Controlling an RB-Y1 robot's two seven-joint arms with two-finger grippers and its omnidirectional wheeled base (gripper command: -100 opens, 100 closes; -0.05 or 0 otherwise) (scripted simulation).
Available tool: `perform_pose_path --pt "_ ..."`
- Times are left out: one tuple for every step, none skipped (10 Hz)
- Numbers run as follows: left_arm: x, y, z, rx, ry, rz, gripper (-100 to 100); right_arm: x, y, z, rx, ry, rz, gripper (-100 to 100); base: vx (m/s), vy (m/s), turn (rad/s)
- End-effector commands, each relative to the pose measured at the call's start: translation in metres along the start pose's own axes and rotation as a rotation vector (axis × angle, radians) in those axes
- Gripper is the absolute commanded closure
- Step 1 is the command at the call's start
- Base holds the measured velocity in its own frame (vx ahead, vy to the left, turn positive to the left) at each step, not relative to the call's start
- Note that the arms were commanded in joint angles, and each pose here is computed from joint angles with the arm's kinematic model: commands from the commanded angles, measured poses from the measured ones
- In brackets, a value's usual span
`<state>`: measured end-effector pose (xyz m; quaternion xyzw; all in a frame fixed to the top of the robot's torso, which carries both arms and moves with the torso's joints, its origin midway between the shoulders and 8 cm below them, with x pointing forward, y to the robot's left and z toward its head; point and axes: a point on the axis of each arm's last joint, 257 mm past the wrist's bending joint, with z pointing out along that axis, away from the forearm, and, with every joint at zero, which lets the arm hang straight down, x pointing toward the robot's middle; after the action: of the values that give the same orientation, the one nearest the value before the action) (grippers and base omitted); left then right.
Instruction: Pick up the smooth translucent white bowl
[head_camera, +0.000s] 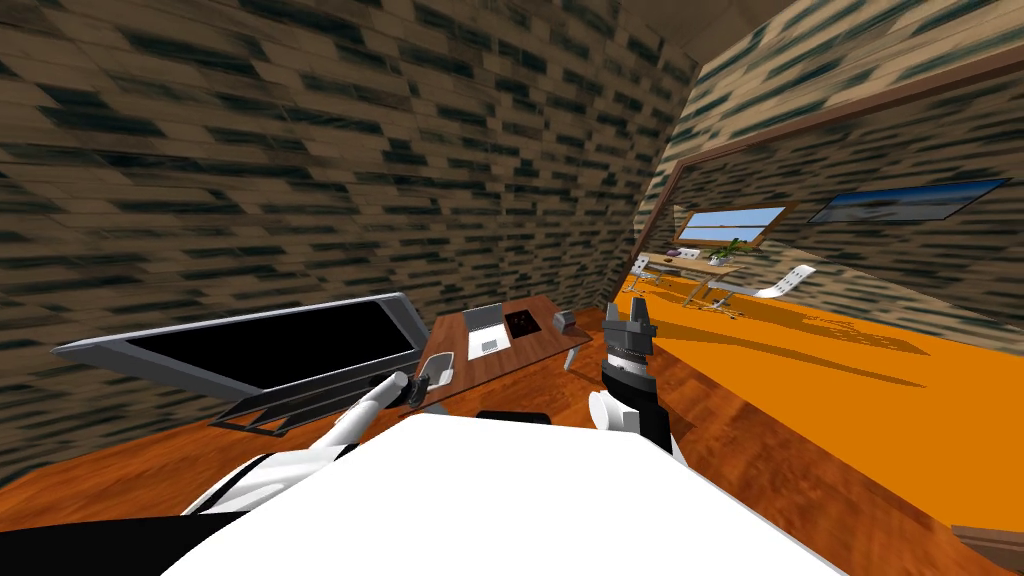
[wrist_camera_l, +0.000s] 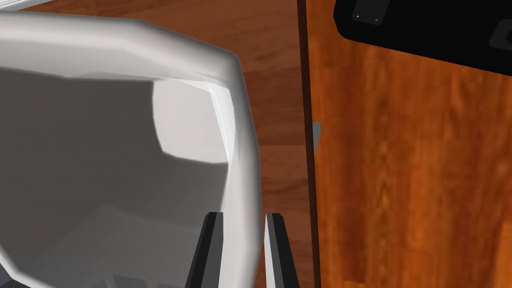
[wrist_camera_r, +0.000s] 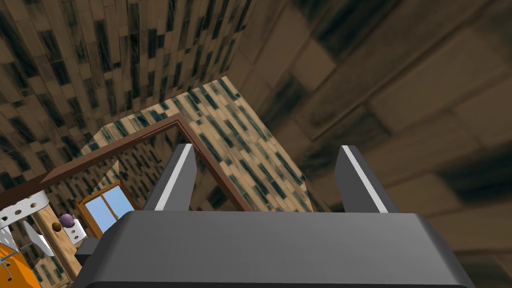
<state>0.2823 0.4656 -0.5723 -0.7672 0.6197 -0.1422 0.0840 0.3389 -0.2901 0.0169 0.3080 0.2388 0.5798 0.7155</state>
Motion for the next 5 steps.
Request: perform_pose_path --pt "0.041 -0.015 0.011 -0.006 0.047 -0.001 100 0.0 0.0 0.0 0.0 0.0 0.0 0 -0.088 0.077 0.058" --pt "0.045 -0.029 0.01 0.01 0.048 0.014 100 0.0 0.0 0.0 0.0 0.0 0.0 0 -0.109 0.111 0.022" --pt "0.042 -0.027 0.01 0.002 0.037 0.025 100 0.0 0.0 0.0 0.0 0.0 0.0 0 -0.061 0.051 -0.035" --pt "0.039 -0.022 0.011 -0.01 0.025 0.028 100 0.0 0.0 0.0 0.0 0.0 0.0 0 -0.016 0.008 -0.011" --pt "0.036 -0.023 0.01 -0.013 0.01 0.031 100 0.0 0.0 0.0 0.0 0.0 0.0 0 0.004 -0.009 0.011"
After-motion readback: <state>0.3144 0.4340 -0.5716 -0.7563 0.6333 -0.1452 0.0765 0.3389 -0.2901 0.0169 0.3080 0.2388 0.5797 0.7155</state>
